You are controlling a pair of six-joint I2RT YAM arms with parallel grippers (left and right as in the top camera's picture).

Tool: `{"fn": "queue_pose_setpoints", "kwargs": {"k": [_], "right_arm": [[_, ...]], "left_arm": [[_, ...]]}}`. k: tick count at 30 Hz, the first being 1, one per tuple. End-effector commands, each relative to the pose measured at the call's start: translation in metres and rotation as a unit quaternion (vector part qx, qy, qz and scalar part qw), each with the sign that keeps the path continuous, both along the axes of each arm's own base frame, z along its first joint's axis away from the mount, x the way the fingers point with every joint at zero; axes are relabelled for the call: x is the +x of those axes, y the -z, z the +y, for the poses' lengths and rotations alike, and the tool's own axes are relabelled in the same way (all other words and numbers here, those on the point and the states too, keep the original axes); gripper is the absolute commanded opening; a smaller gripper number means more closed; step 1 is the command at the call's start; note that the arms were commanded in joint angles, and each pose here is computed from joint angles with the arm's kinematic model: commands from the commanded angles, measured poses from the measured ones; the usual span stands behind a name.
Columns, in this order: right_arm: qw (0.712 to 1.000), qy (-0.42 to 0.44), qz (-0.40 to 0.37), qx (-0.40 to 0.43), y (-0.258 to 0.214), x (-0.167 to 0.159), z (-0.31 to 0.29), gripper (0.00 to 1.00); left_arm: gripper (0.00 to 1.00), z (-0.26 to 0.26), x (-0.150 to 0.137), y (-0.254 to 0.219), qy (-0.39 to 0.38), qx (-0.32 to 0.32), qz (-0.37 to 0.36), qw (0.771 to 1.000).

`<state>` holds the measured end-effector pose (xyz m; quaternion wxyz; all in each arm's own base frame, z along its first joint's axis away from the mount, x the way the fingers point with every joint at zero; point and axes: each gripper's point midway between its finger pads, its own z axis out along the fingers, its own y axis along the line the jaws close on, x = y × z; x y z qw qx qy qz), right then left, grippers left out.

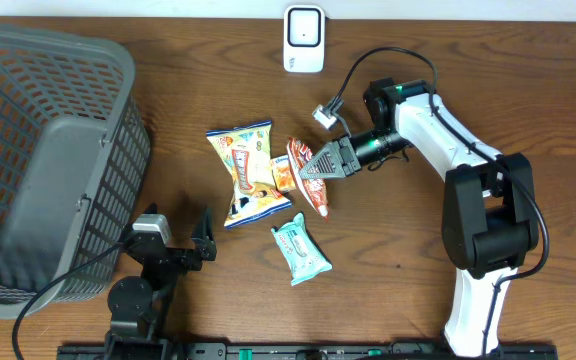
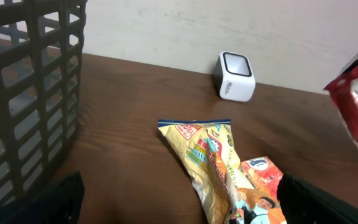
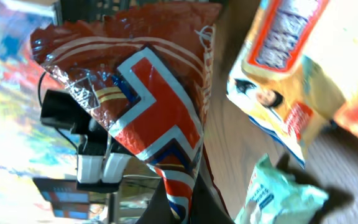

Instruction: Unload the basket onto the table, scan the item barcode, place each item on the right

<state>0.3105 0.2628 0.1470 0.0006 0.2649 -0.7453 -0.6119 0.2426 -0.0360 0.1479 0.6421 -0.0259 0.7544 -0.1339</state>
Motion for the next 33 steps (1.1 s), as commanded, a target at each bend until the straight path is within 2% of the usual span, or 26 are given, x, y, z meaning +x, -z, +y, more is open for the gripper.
{"fn": "queue_pose_setpoints", "kwargs": {"k": [1, 4, 6, 8, 15, 19, 23, 29, 33], "right_arm": [[0.995, -0.017, -0.072, 0.072, -0.015, -0.002, 0.008, 0.01], [0.988, -0.033, -0.118, 0.091, -0.017, -0.007, 0.01, 0.02], [0.984, -0.06, -0.154, 0.072, -0.005, -0.012, 0.011, 0.04], [0.98, -0.092, -0.173, 0.024, 0.014, -0.018, 0.009, 0.01], [0.96, -0.179, -0.172, -0.13, 0.062, -0.044, 0.004, 0.02], [0.934, -0.219, -0.194, -0.206, 0.084, -0.051, 0.004, 0.03], [0.901, -0.218, -0.218, -0.306, 0.11, -0.04, 0.0, 0.04], [0.892, -0.219, -0.24, -0.315, 0.116, -0.037, 0.006, 0.04], [0.895, -0.202, -0.238, -0.319, 0.116, -0.03, 0.006, 0.14]], "left_arm": [[0.98, 0.0, 0.0, 0.017, 0.0, -0.006, 0.022, 1.0], [0.98, 0.0, 0.0, 0.017, 0.0, -0.006, 0.022, 1.0], [0.98, 0.0, 0.0, 0.017, 0.0, -0.006, 0.022, 1.0], [0.98, 0.0, 0.0, 0.017, 0.0, -0.006, 0.022, 1.0], [0.98, 0.0, 0.0, 0.017, 0.0, -0.006, 0.022, 1.0], [0.98, 0.0, 0.0, 0.017, 0.0, -0.006, 0.022, 1.0], [0.98, 0.0, 0.0, 0.017, 0.0, -0.006, 0.022, 1.0], [0.98, 0.0, 0.0, 0.017, 0.0, -0.006, 0.022, 1.0], [0.98, 0.0, 0.0, 0.017, 0.0, -0.006, 0.022, 1.0]]}}
